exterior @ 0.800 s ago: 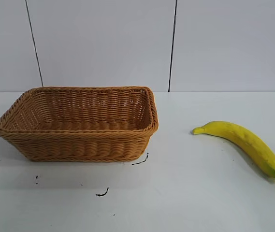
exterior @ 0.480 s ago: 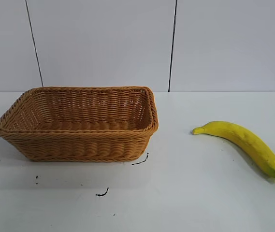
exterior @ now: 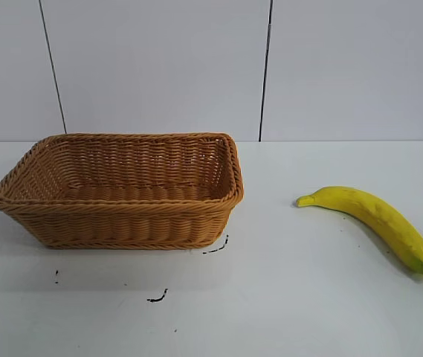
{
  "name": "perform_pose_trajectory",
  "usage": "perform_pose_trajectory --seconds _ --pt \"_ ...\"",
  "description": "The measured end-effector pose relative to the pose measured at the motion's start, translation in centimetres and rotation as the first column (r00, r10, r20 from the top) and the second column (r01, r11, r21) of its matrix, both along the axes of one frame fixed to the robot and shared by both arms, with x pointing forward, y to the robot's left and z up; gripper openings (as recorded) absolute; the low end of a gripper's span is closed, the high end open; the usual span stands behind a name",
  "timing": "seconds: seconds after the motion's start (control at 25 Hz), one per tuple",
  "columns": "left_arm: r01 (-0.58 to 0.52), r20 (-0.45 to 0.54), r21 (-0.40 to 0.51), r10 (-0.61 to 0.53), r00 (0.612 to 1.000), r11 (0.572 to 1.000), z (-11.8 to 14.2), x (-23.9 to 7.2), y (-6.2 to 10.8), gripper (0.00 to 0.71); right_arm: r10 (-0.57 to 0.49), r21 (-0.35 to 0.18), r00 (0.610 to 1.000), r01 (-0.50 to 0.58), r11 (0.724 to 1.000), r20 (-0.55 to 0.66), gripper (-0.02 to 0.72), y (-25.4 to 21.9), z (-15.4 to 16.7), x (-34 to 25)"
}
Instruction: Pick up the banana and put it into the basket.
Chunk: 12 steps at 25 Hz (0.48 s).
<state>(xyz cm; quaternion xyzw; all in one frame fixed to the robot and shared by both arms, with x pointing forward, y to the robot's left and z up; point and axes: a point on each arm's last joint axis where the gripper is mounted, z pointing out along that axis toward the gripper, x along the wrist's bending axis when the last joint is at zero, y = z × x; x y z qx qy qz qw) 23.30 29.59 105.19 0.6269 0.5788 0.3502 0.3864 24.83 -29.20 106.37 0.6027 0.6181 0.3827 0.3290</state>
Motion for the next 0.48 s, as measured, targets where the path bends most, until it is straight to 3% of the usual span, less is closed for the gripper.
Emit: perform_pose_trajectory --seconds 0.2,0.48 --pt "0.0 0.0 0.0 0.0 1.0 1.0 0.0 0.0 0.0 0.693 -0.005 0.002 0.989 0.006 1.0 -0.146 0.69 0.0 2.4 3.7" --pt "0.0 0.0 0.0 0.0 1.0 1.0 0.0 0.0 0.0 0.693 -0.007 -0.004 0.942 0.005 1.0 -0.334 0.69 0.0 5.6 11.6"
